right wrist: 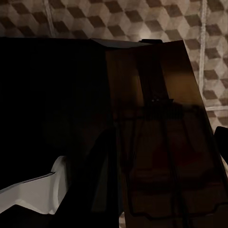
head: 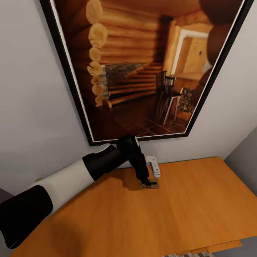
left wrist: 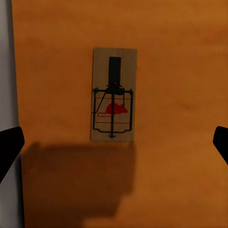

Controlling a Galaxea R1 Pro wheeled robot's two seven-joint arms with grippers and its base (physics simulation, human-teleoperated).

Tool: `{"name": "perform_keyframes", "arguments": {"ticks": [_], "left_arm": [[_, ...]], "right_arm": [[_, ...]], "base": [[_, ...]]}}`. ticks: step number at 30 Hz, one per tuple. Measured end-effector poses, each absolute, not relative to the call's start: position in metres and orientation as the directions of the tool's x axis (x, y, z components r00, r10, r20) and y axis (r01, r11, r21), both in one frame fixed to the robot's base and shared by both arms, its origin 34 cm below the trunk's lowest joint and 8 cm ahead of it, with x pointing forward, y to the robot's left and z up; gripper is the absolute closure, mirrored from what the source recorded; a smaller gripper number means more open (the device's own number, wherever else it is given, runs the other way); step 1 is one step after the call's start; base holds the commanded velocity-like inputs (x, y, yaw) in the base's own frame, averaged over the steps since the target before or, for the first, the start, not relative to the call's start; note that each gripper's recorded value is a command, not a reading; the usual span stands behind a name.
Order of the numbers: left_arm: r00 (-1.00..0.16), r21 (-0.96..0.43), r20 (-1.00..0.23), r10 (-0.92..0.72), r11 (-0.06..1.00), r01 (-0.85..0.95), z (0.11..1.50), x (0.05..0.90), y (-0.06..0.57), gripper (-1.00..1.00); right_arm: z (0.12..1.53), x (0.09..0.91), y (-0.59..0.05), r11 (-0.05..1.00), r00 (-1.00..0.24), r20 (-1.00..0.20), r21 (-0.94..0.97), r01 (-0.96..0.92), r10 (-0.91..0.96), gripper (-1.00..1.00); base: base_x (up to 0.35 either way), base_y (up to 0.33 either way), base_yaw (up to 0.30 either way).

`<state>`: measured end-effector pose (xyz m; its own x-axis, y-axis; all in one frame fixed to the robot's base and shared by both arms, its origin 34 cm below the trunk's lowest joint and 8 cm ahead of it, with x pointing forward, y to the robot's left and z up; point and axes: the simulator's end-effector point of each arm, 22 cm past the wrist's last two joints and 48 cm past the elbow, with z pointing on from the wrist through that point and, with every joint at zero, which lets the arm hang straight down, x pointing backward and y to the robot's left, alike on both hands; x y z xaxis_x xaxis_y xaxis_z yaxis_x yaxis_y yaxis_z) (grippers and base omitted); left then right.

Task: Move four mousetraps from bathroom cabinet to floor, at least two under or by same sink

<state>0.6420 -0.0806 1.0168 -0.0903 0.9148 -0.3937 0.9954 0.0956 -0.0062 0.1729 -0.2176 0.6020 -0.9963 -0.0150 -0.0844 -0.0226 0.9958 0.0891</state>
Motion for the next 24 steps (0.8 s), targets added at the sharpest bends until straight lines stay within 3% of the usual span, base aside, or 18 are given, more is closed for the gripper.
{"name": "perform_keyframes", "arguments": {"ticks": [24], "left_arm": [[-0.094, -0.016, -0.391, 0.916, 0.095, 0.995, 1.0111, 0.6421, -0.0804, -1.00]], "right_arm": [[0.6012, 0.1688, -0.2231, 0.997, -0.997, -0.077, 0.072, -0.020, -0.014, 1.00]], "base": [[0.000, 0.000, 0.000]]}}
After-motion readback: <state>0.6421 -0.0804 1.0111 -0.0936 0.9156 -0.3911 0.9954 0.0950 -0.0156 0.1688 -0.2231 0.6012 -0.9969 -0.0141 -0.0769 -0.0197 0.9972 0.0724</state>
